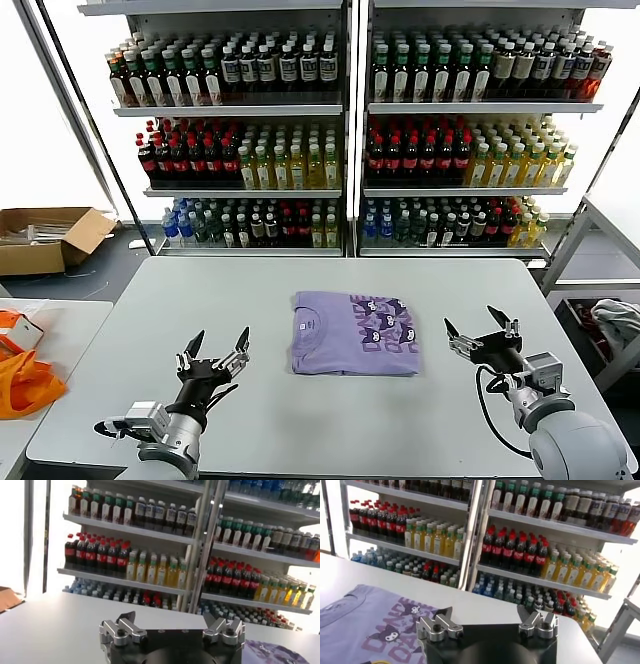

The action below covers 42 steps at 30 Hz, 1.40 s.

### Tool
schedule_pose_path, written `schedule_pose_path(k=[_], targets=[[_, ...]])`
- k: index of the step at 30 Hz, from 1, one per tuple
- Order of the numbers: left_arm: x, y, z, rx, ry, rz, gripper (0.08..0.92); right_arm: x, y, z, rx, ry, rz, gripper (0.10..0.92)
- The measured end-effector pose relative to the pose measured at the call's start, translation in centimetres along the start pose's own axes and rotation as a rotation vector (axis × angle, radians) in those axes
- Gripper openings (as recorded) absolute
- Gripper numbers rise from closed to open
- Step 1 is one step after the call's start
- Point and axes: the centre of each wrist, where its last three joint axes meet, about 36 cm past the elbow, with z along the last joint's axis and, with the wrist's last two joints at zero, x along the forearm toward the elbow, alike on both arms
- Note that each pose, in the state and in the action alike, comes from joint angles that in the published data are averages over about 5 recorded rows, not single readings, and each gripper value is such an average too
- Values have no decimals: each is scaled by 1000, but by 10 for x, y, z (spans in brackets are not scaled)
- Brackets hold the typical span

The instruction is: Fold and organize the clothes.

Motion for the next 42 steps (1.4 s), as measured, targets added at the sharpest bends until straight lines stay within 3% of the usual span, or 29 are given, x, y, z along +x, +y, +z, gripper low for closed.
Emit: schedule_pose_path(k=[42], targets=[[5,-6,0,12,-8,17,823,-2,7,5,-20,7,13,823]])
